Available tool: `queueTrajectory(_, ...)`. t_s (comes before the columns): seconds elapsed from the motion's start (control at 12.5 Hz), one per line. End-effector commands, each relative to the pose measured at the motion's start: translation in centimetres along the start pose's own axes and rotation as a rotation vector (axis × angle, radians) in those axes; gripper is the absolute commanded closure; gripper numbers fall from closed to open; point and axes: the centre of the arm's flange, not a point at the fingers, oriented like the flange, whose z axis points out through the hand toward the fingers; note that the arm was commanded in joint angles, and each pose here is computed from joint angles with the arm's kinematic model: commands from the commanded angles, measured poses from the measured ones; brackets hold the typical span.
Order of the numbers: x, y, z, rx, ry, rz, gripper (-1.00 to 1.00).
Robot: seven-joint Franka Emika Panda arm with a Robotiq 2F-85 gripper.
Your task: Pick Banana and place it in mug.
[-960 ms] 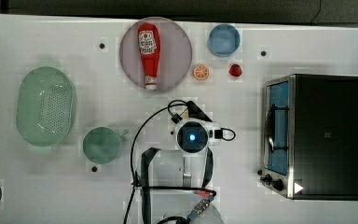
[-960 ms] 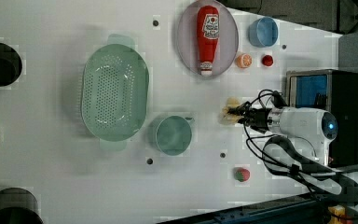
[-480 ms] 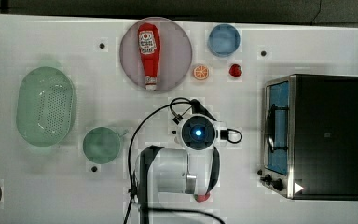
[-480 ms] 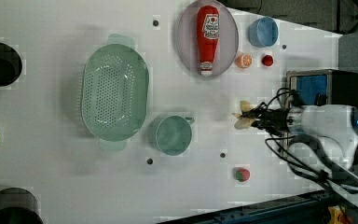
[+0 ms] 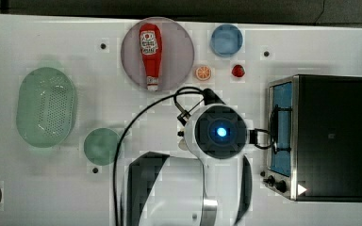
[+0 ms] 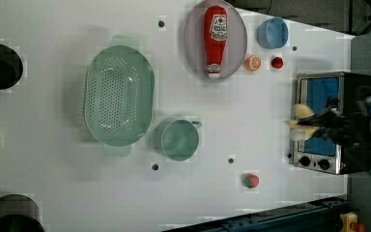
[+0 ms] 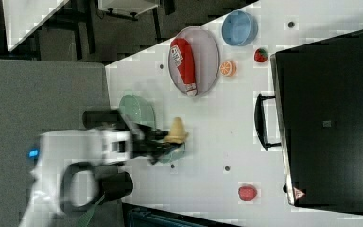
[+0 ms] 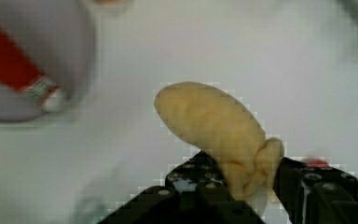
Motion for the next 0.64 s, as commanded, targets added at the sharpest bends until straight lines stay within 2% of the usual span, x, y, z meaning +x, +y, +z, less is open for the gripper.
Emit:
queueTrajectory(0.08, -1.0, -0.6, -6.7, 0.017, 0.025, -0.016, 0.32)
queueTrajectory(0.32, -4.8, -3.6, -9.7, 0.013, 0.047, -0.050, 0.32)
queueTrajectory(0.64, -12.5, -9.1, -9.3, -0.020, 0.066, 0.008, 0.32)
